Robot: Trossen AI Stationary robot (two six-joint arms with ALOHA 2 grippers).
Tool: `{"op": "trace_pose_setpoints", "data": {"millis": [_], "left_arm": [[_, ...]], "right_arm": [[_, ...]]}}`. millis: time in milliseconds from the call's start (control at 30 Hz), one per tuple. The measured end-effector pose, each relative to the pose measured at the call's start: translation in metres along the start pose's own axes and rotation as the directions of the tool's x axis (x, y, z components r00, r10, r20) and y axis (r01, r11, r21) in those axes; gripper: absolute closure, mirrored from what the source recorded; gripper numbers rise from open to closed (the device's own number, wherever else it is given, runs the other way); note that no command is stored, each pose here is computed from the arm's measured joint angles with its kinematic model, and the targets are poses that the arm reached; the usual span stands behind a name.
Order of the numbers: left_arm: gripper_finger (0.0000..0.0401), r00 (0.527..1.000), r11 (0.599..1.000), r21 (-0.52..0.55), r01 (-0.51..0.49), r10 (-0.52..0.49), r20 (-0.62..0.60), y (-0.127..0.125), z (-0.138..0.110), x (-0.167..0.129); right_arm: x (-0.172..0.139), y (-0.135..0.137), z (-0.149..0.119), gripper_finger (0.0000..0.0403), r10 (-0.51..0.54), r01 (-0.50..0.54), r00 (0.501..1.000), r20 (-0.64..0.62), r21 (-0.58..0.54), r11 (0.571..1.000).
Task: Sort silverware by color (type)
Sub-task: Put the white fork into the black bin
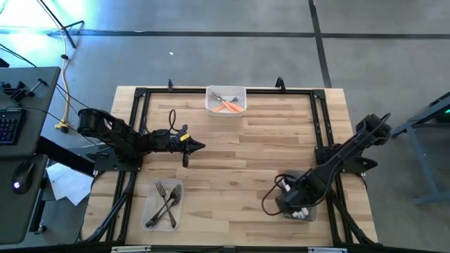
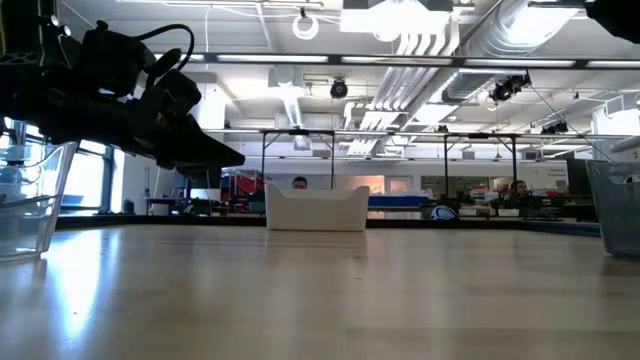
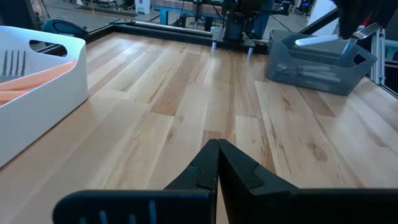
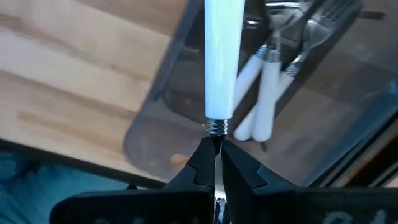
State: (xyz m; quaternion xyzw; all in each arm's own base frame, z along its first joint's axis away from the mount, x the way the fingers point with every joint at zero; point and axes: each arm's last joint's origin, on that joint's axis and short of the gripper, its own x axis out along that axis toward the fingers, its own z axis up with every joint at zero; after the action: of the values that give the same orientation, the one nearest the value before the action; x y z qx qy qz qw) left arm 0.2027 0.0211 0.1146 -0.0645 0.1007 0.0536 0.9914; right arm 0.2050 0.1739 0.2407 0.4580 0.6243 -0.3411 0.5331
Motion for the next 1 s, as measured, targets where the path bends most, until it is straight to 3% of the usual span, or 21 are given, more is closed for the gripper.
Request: {"op": "trace_pose_setpoints", "data": {"millis": [167,467,767,1000], "left_arm": [[0.0401,1.000,1.000,0.000,0.000,0.000,0.000,0.000,0.000,0.000],[0.0401,1.000,1.000,0.000,0.001,-0.001,0.006,0.000,0.001,0.000],[0.0401,1.000,1.000,-0.002,-0.002,0.002,0.019,0.000,0.002,0.000],[0.0401,1.000,1.000,-0.009,-0.004,0.005,0.019,0.000,0.002,0.000]], "right_arm": [[0.010,-0.013,0.006,0.0400,-0.011,0.011,1.000,-0.005,0.031,0.999],[0.050,-0.032,0.026,0.0400,0.121,-0.116,0.991,-0.052,0.096,0.989],[0.067,-0.038,0.031,0.0399,0.150,-0.144,0.987,-0.062,0.088,0.986],[0.066,-0.039,0.029,0.0342,0.121,-0.114,0.985,-0.124,0.060,0.992]]}}
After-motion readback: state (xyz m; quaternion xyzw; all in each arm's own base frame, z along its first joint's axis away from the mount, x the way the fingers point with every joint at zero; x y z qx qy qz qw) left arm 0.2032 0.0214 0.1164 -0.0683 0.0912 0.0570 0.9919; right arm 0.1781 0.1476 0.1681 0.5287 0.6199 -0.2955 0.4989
